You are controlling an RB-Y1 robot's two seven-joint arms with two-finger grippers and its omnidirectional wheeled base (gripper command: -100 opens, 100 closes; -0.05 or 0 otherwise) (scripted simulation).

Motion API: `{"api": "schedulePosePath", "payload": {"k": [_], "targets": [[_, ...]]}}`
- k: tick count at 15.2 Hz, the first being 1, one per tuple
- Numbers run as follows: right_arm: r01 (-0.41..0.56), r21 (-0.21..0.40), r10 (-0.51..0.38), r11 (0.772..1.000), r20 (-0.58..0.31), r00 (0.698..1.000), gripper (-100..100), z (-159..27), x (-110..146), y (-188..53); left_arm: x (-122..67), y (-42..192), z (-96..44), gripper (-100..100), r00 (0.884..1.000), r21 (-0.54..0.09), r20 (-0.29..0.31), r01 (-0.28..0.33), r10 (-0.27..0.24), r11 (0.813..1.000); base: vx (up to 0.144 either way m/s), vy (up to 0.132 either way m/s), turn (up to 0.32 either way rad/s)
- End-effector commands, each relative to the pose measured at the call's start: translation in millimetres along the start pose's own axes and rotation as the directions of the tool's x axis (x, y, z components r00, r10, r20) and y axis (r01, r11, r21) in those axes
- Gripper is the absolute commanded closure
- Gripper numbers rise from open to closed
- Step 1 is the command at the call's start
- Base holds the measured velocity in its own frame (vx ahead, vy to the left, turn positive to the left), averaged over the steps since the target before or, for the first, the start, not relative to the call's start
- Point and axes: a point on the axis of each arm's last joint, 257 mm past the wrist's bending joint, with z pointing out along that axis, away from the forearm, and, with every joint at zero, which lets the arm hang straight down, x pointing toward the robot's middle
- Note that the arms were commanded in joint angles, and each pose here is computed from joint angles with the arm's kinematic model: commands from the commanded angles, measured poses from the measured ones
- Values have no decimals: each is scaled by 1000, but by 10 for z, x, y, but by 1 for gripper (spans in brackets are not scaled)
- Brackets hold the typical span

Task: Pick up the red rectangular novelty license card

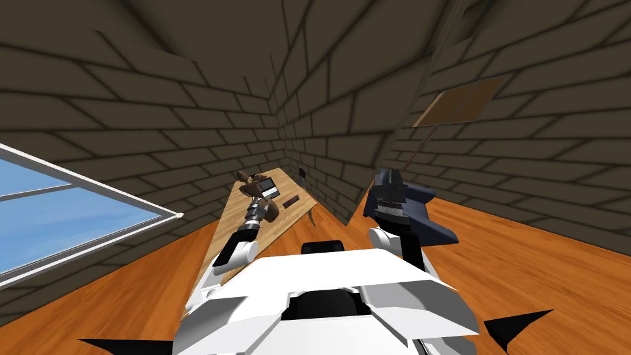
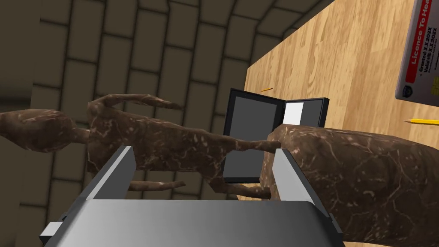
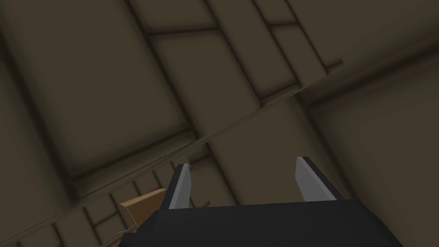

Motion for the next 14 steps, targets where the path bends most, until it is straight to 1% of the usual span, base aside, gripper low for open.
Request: {"api": "schedulePosePath", "payload": {"k": [1, 2, 4, 5, 6, 7, 8, 9, 10, 11, 12, 13, 14], "targets": [[0, 0, 0, 1000, 0, 1000, 0, 0, 0, 0, -61, 93, -11, -100, 1000, -34, 16, 3, -3, 999, 9, -44, -118], [0, 0, 0, 1000, 0, 1000, 0, 0, 0, 0, -251, 183, -19, -100, 999, -73, 51, 13, -9, 997, 17, -61, -276], [0, 0, 0, 1000, 0, 1000, 0, 0, 0, 0, -264, 239, -25, -100, 998, -94, 57, 14, -9, 995, 19, -53, -193], [0, 0, 0, 1000, 0, 1000, 0, 0, 0, 0, -459, 305, -43, -100, 996, -124, 93, 28, -16, 992, 26, -56, -305], [0, 0, 0, 1000, 0, 1000, 0, 0, 0, 0, -469, 346, -49, -100, 995, -139, 97, 29, -16, 990, 30, -52, -314], [0, 0, 0, 1000, 0, 1000, 0, 0, 0, 0, -478, 385, -56, -100, 995, -154, 101, 30, -15, 988, 20, -28, -95], [0, 0, 0, 1000, 0, 1000, 0, 0, -1, 0, -676, 429, -83, -100, 990, -174, 138, 47, -23, 984, 27, -40, -281], [0, 0, 0, 1000, 0, 1000, 0, 0, 0, 0, -687, 478, -94, -100, 989, -193, 143, 50, -22, 980, 29, -44, -272], [0, 0, 0, 1000, 0, 1000, 0, 0, 0, 0, -699, 528, -106, -100, 989, -213, 149, 53, -21, 976, 20, -30, -79], [0, 0, 0, 1000, 0, 1000, 0, 0, -1, 0, -903, 571, -147, -100, 982, -232, 189, 74, -30, 970, 28, -41, -273], [0, 0, 0, 1000, 0, 1000, 0, 0, 0, 0, -916, 632, -165, -100, 980, -255, 196, 78, -28, 964, 34, -35, -303], [0, 0, 0, 1000, 0, 1000, 0, 0, 0, 0, -924, 668, -177, -100, 980, -268, 200, 81, -27, 960, 26, -18, -113], [0, 0, 0, 1000, 0, 1000, 0, 0, -1, 0, -1135, 722, -237, -100, 969, -291, 244, 108, -35, 951, 36, -25, -265]]}}
